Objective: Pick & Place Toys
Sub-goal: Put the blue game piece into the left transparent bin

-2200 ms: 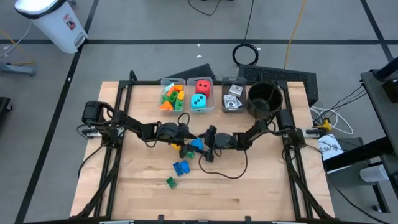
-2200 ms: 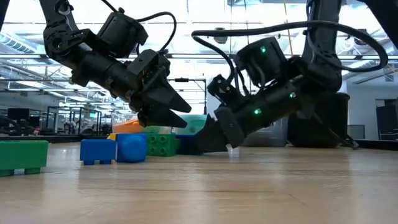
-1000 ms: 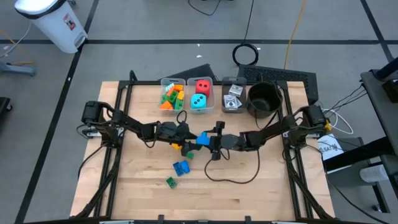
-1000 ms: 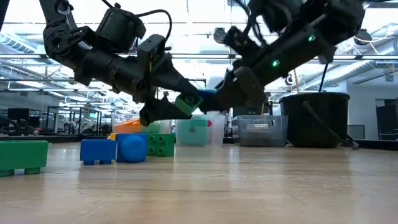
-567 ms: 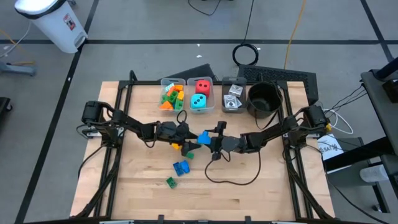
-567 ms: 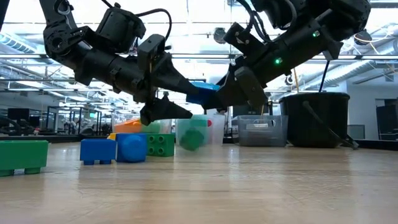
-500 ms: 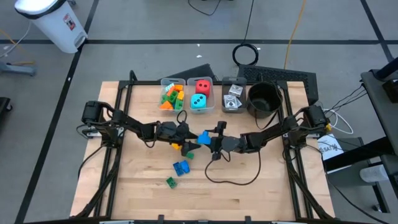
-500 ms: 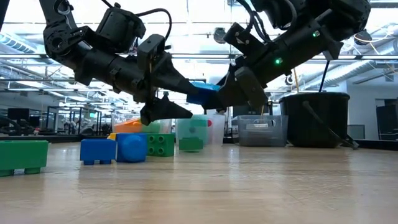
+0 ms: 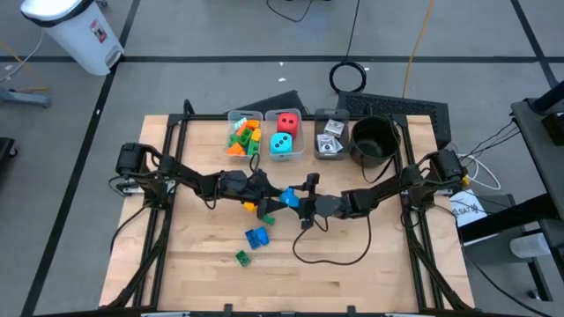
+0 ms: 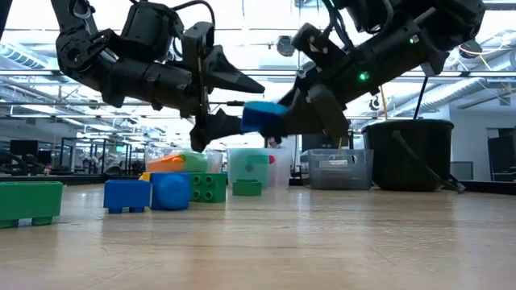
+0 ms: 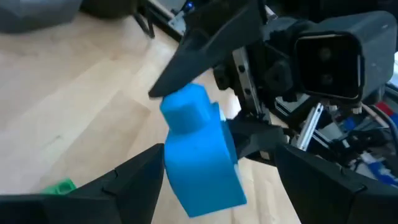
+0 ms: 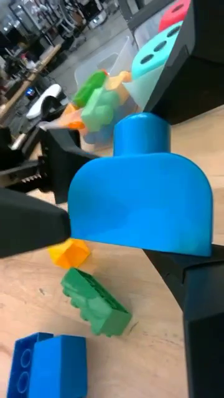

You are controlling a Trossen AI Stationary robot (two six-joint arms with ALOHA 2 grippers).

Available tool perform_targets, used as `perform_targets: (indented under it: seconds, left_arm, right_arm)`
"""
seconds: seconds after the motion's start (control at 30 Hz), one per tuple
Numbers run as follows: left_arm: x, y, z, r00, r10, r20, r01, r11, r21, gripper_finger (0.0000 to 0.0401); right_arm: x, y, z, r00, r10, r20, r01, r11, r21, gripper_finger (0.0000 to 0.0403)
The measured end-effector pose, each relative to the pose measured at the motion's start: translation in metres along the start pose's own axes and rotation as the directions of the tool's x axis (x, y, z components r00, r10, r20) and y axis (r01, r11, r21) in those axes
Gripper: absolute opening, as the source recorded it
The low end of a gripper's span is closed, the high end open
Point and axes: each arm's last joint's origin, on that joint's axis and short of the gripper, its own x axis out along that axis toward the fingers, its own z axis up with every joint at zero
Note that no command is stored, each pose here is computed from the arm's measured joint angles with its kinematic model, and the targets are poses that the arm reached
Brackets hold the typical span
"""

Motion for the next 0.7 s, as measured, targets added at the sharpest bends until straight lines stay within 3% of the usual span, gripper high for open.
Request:
perform_targets:
  seconds: [0.37,0.47,0.63,0.7]
  left_arm:
    - [0.014,-0.013,0.009,1.000,0.008,-0.028,-0.009,1.000,-0.006,0.0296]
    - [0.020,-0.016,0.012,0.998,0.030,-0.061,-0.031,1.000,-0.006,0.0258]
    - [0.022,-0.015,0.014,0.995,0.057,-0.085,-0.058,0.998,-0.017,0.0152]
    - [0.022,-0.013,0.015,0.995,0.056,-0.085,-0.057,0.998,-0.018,0.0145]
  right_arm:
    - [0.000,0.000,0.009,0.995,-0.028,0.092,0.028,1.000,0.002,0.0246]
    - [0.000,0.000,0.009,0.995,-0.028,0.093,0.028,1.000,-0.001,0.0246]
    - [0.000,0.000,0.009,0.995,-0.034,0.093,0.034,0.999,-0.004,0.0253]
    - [0.000,0.000,0.009,0.995,-0.033,0.090,0.033,0.999,0.000,0.0254]
